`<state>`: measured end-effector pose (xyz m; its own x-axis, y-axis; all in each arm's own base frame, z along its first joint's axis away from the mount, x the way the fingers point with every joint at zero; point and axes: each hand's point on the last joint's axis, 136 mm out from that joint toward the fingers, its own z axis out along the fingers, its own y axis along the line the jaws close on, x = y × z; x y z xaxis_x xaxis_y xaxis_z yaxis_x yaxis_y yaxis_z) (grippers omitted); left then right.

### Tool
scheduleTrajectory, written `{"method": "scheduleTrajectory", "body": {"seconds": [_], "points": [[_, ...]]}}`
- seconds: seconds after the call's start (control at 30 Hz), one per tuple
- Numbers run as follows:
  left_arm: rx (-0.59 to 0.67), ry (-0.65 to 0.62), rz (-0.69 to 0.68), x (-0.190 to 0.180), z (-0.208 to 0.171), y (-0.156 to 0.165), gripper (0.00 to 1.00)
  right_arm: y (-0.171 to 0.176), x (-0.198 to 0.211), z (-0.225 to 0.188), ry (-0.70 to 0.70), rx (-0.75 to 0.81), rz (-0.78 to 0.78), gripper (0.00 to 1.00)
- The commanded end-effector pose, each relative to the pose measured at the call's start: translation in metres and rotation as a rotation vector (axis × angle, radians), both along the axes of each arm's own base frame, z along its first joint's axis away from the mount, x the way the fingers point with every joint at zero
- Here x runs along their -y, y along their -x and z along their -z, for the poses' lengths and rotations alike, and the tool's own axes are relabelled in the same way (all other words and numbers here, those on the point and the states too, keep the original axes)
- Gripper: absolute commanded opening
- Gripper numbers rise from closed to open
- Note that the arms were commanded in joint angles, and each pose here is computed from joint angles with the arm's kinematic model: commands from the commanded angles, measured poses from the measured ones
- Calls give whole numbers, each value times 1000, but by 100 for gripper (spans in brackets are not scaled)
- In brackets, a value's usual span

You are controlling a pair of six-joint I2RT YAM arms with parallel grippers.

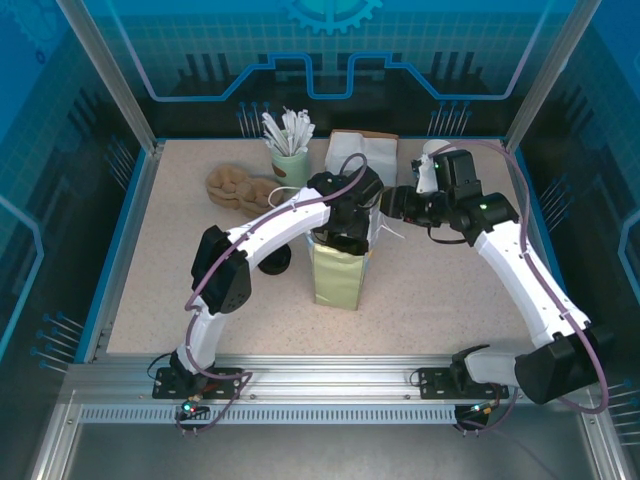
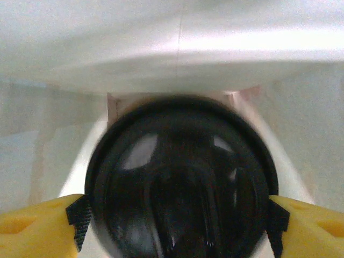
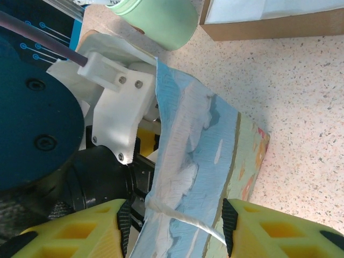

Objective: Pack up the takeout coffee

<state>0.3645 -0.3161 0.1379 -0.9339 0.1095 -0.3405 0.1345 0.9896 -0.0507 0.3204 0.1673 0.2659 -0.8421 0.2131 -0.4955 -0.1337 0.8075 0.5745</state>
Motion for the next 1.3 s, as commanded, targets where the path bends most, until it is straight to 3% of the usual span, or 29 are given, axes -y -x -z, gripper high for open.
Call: {"method": "scheduleTrajectory", "body": {"seconds": [0.0, 0.27, 0.47, 0.6, 0.93, 1.27], "points": [[-10, 8, -45, -2, -7, 0, 85, 4, -7, 10, 28, -49, -7, 50], [-2, 28, -71, -2, -13, -1, 85, 4, -17, 21, 58, -88, -37, 46], [8, 6, -82, -9, -21, 0, 85, 1, -19, 14, 88, -75, -53, 21], [44, -13, -115, -18, -34, 2, 86, 2, -12, 11, 171, -99, -42, 12], [116, 19, -133, -20, -69, -1, 87, 6, -7, 5, 348, -84, -65, 7], [144, 70, -134, -15, -97, -3, 88, 3, -5, 1, 355, -73, -33, 6]]}}
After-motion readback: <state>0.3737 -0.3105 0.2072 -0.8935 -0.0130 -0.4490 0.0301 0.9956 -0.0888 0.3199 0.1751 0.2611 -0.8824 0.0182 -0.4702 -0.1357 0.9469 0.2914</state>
